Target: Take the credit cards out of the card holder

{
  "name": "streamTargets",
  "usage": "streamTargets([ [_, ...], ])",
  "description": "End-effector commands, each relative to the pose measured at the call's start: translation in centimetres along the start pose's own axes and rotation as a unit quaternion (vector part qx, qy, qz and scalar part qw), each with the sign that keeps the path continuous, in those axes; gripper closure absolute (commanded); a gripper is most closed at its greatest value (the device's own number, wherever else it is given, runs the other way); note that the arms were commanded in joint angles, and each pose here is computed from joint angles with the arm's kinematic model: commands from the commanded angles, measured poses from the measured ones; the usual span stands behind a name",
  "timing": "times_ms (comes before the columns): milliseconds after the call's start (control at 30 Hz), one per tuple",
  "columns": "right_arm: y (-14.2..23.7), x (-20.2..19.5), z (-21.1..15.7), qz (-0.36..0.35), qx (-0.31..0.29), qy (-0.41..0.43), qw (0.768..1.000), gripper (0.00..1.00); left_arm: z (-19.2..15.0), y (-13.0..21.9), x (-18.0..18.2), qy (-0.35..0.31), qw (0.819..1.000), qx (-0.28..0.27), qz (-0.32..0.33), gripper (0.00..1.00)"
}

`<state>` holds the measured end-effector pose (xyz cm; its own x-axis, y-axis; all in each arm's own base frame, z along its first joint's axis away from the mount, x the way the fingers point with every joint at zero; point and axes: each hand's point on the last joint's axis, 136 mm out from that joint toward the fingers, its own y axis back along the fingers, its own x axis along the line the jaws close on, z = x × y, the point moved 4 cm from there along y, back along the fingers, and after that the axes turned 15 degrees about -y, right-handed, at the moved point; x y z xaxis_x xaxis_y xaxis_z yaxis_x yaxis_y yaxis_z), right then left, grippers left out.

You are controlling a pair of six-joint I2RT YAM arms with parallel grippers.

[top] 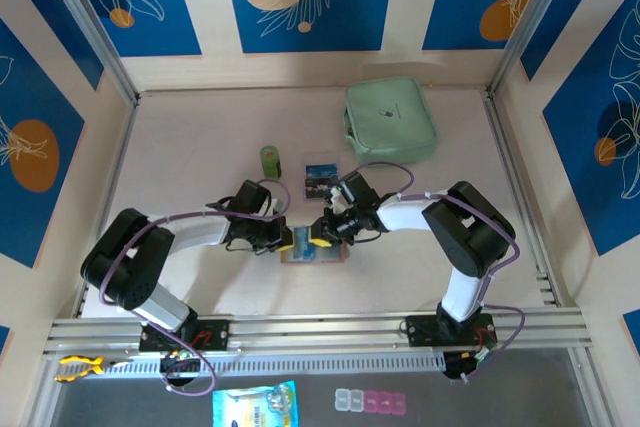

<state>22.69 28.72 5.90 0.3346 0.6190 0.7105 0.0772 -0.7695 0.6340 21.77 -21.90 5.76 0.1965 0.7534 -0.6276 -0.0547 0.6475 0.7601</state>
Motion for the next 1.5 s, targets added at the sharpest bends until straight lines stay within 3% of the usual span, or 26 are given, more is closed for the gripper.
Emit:
streamTargets([
  [0, 0.5, -0.5, -0.3, -0.008, 0.000, -0.004, 1.000, 0.88, -1.4, -0.5, 1.8, 0.015, 0.998, 0.028, 0.046, 1.00],
  [300, 2.7, -1.5, -0.2, -0.057, -0.039, 0.013, 0.998, 0.91, -1.3, -0.2, 1.6, 0.013, 0.998, 0.026, 0.048, 1.00],
  [667, 5.5, 0.4, -0.8, -0.067, -0.071, 0.047, 0.994, 0.94, -0.5, 0.7, 0.5, 0.004, 0.999, 0.009, 0.039, 1.00],
  [933, 7.7, 2.0, -0.4, -0.137, -0.076, 0.167, 0.973, 0.98, 1.1, 2.2, -1.2, -0.012, 0.999, -0.018, 0.029, 0.95],
  [1067, 8.5, 2.9, -0.2, -0.171, -0.060, 0.273, 0.945, 0.99, 1.1, 2.3, -1.2, -0.015, 0.999, -0.023, 0.028, 0.94],
  [1267, 10.0, 4.7, 0.7, -0.203, -0.042, 0.432, 0.878, 0.99, 0.9, 2.7, -0.7, -0.009, 0.999, -0.033, 0.028, 0.94],
  [1333, 10.3, 4.9, 1.3, -0.227, -0.027, 0.479, 0.848, 0.99, 0.7, 2.9, -0.5, -0.008, 0.999, -0.037, 0.028, 0.94],
  [1467, 10.5, 4.3, 2.3, -0.305, 0.010, 0.565, 0.766, 1.00, 0.4, 3.5, 0.0, -0.006, 0.998, -0.045, 0.033, 0.94],
])
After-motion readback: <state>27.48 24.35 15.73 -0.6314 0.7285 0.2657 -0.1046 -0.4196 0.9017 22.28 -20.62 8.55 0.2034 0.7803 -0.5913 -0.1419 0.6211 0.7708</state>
